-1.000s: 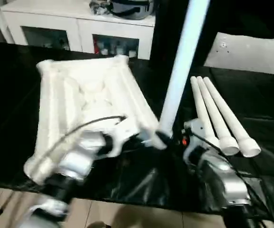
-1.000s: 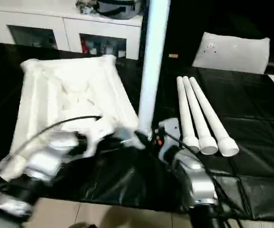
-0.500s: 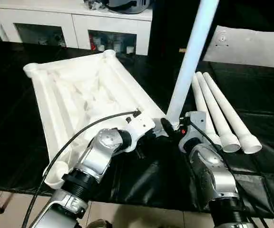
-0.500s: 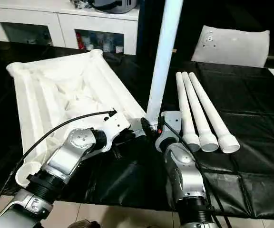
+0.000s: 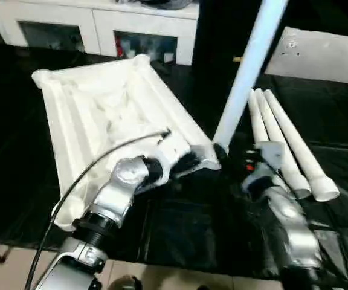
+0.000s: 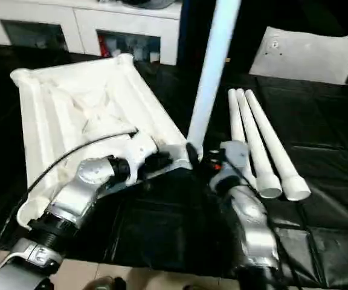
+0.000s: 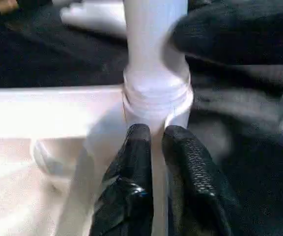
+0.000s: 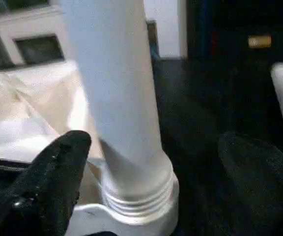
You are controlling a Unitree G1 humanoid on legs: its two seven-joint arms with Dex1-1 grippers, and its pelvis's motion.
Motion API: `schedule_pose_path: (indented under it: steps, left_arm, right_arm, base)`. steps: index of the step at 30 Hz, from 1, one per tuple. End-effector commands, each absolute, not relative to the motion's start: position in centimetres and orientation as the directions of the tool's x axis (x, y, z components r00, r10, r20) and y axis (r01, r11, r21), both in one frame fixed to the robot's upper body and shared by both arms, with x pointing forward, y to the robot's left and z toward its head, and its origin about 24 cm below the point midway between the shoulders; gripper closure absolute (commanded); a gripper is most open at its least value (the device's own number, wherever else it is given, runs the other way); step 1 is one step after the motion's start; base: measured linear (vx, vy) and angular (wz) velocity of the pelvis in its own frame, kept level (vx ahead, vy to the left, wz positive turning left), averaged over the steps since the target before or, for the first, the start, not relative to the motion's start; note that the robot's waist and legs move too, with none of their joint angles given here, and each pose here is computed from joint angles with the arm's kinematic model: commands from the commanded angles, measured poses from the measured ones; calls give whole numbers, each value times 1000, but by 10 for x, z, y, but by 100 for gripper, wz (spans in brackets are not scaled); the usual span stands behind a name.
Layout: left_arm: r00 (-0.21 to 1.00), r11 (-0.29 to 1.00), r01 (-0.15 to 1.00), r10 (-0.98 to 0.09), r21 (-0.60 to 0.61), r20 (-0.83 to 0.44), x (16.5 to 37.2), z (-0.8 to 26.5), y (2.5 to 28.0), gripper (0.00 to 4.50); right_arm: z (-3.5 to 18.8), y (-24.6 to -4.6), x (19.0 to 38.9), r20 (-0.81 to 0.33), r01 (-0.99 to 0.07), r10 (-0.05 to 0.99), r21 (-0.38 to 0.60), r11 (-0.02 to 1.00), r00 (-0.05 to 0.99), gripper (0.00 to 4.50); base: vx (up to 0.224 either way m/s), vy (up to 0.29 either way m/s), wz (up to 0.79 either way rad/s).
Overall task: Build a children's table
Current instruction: Rotate leg to tighten, then rotate table base
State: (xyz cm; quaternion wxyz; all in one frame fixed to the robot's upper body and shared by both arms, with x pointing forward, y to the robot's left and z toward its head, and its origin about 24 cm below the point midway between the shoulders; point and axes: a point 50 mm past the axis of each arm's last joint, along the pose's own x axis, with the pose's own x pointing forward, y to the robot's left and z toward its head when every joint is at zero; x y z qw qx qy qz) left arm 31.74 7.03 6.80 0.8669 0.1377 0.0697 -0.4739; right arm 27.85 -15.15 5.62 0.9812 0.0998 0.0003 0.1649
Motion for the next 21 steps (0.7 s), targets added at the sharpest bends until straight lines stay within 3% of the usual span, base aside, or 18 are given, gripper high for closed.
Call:
schedule_pose_path:
  steps: [1, 4, 6, 9, 10, 11, 14, 21]
  left_arm:
    - [541, 519, 840, -820, 158, -188, 315, 74, 70, 353]
    - [616, 609, 787, -785, 97, -70, 315, 89, 90, 353]
    - [676, 668, 736, -734, 109, -70, 317, 94, 109, 353]
    - [773, 740, 634, -615, 225, -155, 321, 96, 146, 353]
    - [799, 758, 601, -577, 252, -171, 322, 97, 156, 353]
    - [866, 806, 500, -457, 317, -203, 324, 103, 185, 383]
    - [931, 839, 352, -269, 414, -248, 322, 112, 227, 389]
    - [934, 786, 245, -35, 568, -356, 312, 112, 275, 444]
  right_arm:
    - [66, -154, 274, 82, -357, 347, 197, 913, 934, 0]
    - [63, -148, 262, 17, -457, 460, 161, 875, 888, 0]
    - [57, -144, 256, -40, -499, 506, 111, 859, 862, 0]
    - [48, -137, 252, -117, -536, 543, 85, 840, 832, 0]
    - [46, -135, 252, -135, -541, 545, 73, 838, 827, 0]
    - [41, -132, 254, -180, -533, 535, 62, 844, 825, 0]
    - [34, -127, 258, -230, -516, 516, 61, 854, 825, 0]
    - [23, -116, 267, -344, -499, 482, 46, 866, 805, 0]
  base:
    - [0, 0, 0]
    - [0, 0, 0]
    - [0, 0, 0]
    - [0, 0, 0]
    - [0, 0, 0]
    - [0, 0, 0]
    - [0, 0, 0]
    - [0, 0, 0]
